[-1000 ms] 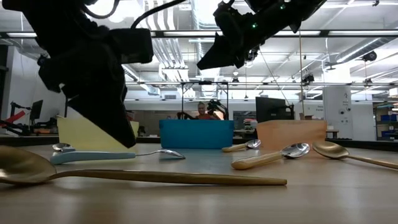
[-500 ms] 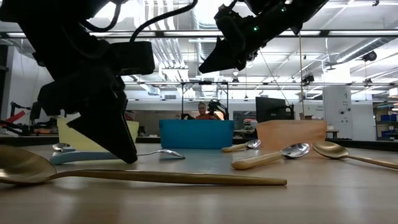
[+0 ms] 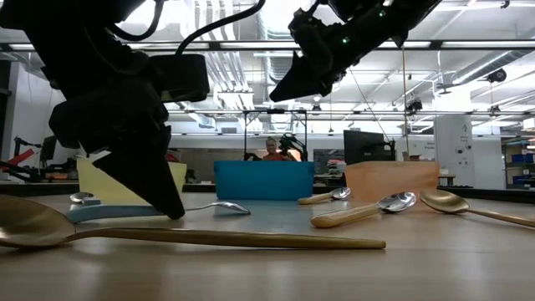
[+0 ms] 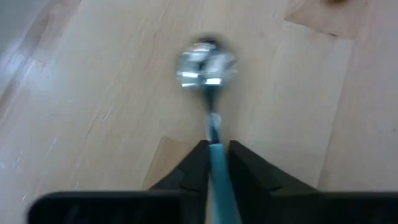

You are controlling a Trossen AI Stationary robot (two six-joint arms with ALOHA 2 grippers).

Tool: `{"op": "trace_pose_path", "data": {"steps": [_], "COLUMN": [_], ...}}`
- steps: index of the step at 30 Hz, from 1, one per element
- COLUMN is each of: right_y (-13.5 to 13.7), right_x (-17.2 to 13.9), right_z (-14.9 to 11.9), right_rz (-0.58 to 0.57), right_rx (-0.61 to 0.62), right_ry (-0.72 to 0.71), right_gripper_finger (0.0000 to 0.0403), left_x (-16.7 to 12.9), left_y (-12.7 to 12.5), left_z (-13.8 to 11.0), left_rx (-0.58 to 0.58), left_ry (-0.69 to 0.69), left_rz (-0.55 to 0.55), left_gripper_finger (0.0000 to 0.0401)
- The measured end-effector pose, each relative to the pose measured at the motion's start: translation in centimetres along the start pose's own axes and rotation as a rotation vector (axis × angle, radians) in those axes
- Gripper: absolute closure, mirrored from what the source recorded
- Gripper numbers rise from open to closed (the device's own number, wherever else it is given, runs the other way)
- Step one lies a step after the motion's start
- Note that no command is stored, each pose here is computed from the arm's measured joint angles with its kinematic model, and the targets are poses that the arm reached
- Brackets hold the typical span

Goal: Sort silverware by color (type)
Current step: Put the blue spoon into the blue bin

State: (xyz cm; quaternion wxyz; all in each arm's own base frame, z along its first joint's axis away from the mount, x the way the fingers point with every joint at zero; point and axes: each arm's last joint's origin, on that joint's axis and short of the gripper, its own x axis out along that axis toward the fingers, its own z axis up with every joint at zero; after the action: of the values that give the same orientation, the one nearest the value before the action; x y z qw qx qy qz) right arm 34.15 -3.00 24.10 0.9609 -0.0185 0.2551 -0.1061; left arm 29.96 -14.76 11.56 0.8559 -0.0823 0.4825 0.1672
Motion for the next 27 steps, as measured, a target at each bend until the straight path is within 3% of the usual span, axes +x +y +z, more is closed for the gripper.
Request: {"op": "trace_pose_path", "data": {"steps": [3,13,20,27], "right_y": [0.0,0.0,0.2,-0.3], "right_x": [0.0,0.0,-0.5,-3.8], "right_z": [-0.1,-0.3,-0.1,1.3], "right_rz": [0.001,0.003,0.007,0.008], "right_rx": [-0.004,-0.025,-0.035,-0.048], "right_ry": [0.013,0.034,0.031,-0.001], "right_gripper_finger": [0.0337,0.0337,0.0337,0.0337], "left_x": [-0.1,-1.8,-4.9,-9.4], "left_y": [0.1,0.9,2.3,3.8], "left_z": [0.0,0.7,2.7,4.7], "left_rx": [0.004,0.068,0.124,0.23], "left_ry": [0.0,-0.017,-0.104,-0.271], "left_rz": [0.001,0.006,-0.001,-0.001], "left_gripper_finger": [0.039,0.0395,0.0397,0.0398]}}
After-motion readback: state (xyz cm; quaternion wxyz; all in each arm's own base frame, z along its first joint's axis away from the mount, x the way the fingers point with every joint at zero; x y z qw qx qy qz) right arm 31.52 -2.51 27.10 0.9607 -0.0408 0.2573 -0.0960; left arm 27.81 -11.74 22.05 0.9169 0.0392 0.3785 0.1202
